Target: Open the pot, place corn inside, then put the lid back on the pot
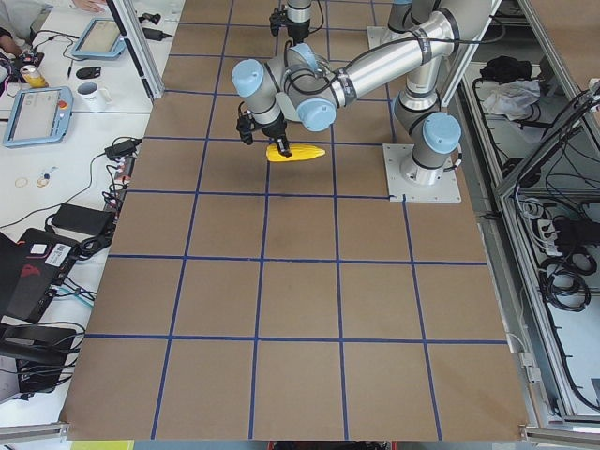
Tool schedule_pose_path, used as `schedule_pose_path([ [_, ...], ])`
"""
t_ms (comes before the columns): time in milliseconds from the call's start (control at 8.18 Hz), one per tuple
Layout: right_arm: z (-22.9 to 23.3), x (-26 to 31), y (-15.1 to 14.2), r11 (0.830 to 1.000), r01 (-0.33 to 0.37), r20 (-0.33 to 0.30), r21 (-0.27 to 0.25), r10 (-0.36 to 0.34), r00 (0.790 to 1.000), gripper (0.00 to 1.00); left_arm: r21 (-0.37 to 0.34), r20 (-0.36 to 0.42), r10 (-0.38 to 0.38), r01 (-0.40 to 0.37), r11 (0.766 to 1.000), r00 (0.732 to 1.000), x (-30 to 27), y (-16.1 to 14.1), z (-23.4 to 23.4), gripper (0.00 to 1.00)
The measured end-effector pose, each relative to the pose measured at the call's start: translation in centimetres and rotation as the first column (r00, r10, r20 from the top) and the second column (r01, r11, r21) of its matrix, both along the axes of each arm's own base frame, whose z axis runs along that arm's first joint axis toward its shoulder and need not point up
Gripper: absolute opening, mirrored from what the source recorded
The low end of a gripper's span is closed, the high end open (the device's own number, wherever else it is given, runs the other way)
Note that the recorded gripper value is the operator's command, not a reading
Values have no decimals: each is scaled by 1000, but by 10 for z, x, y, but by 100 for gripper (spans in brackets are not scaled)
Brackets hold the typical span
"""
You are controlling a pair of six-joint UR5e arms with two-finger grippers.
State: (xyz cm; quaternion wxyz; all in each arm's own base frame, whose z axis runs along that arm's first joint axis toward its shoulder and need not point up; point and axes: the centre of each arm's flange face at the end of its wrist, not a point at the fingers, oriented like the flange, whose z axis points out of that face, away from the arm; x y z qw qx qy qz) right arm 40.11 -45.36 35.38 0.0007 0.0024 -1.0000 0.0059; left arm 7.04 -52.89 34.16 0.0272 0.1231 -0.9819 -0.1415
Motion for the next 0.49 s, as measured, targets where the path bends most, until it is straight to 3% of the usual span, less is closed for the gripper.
schedule_pose_path([
  [245,32,-11,-7,1000,-14,-13,-12,14,1000,5,-55,1,27,-27,998,1000,-31,0,38,0],
  [489,71,-66,-28,999,-42,-34,-10,42,999,4,-110,-13,52,-53,992,999,-88,5,68,0],
])
